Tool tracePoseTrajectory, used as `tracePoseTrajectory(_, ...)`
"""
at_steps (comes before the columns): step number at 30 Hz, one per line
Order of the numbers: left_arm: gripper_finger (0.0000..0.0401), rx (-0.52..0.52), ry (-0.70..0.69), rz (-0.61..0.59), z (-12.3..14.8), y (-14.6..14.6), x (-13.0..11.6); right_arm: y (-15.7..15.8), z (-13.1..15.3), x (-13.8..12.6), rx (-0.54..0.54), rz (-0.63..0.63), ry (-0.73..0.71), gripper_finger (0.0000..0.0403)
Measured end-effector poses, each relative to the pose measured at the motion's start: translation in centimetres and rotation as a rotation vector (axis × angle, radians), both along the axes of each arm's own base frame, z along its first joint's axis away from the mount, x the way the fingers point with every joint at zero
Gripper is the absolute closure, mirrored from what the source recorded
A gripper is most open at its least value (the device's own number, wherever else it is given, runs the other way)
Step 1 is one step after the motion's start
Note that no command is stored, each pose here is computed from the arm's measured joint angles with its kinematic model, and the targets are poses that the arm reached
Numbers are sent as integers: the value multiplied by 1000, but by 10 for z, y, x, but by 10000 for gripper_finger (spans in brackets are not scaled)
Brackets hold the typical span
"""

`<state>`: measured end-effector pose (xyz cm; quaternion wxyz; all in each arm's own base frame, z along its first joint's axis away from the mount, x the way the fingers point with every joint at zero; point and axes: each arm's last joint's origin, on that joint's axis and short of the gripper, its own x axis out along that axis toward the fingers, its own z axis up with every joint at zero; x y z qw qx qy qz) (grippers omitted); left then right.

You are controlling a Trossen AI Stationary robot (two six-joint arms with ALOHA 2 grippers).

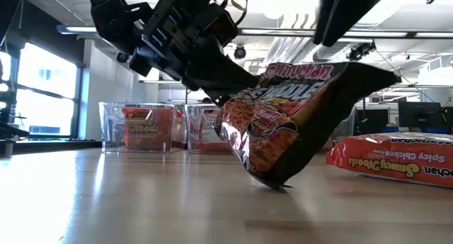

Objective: Sort Maruchan noodles
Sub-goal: Put the black noodle pack into the right transparent bin

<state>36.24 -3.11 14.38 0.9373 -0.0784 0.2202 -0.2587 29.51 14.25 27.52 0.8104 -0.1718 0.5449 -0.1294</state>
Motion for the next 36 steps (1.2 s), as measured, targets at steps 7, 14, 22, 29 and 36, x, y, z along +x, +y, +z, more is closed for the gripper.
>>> tracePoseTrajectory(7, 401, 43, -23, 23, 1, -7, 0, -5, -26, -11, 167, -264, -52, 217)
tracePoseTrajectory(14, 401, 67, -32, 13, 0, -11, 0, -17, -64, -43, 531, -279, -366, 217)
tracePoseTrajectory(22, 401, 95, -37, 72, 0, -9, 1, -32, -95, -65, 1023, -284, -717, 211)
tracePoseTrajectory(29, 401, 119, -45, 107, 0, -12, 1, -28, -118, -59, 1094, -364, -715, 147)
tracePoseTrajectory(36, 401, 127, -47, 112, 0, -12, 1, -27, -132, -41, 1150, -411, -734, 106)
